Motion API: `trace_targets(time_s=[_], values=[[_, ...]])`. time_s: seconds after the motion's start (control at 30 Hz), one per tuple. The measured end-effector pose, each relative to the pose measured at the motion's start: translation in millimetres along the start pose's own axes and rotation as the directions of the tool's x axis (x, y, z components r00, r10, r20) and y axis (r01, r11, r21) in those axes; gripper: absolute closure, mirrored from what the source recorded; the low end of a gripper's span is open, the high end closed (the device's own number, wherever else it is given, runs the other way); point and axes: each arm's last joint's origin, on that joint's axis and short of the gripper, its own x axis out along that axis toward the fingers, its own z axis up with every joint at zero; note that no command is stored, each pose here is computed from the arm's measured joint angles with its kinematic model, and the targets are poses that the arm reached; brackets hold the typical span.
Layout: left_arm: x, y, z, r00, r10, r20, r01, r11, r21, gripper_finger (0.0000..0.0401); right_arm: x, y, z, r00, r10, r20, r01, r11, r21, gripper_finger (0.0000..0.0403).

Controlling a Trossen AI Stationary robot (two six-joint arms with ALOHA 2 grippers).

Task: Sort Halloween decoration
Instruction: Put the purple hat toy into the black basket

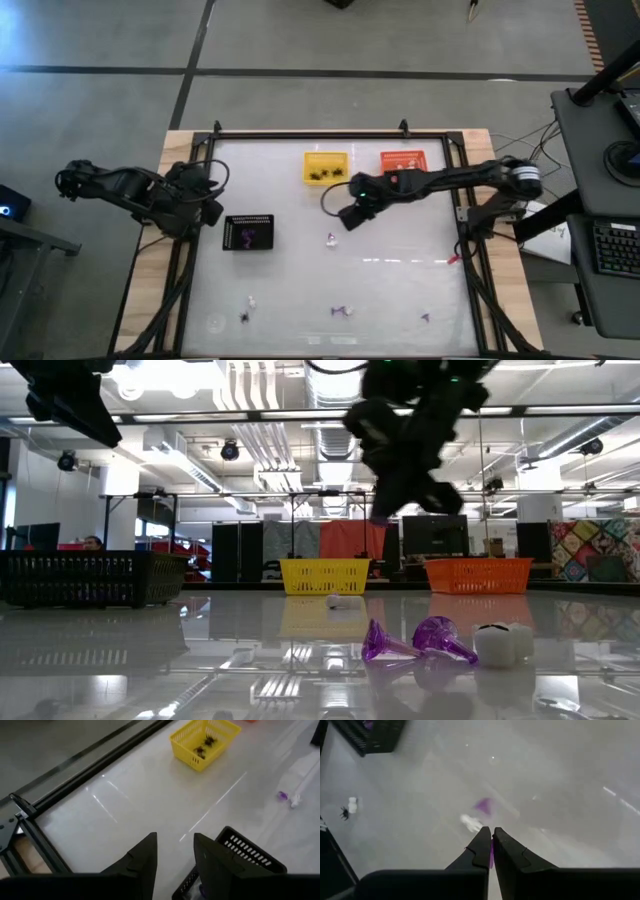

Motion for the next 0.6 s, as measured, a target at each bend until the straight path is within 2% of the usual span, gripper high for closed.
trace_targets(time_s=[0.33, 0.6], values=[[-3, 5, 0, 1.0, -0.013, 0.019, 0.013, 1.0, 0.004, 0.0291, 45, 74, 36, 0.996, 0.087, 0.02, -0.081, 0.978, -0.19, 0.0394], [-3, 5, 0, 1.0, -0.015, 0.02, 0.015, 1.0, 0.002, 0.0291, 80, 107, 62, 0.987, 0.152, 0.06, -0.132, 0.958, -0.255, 0.0394]])
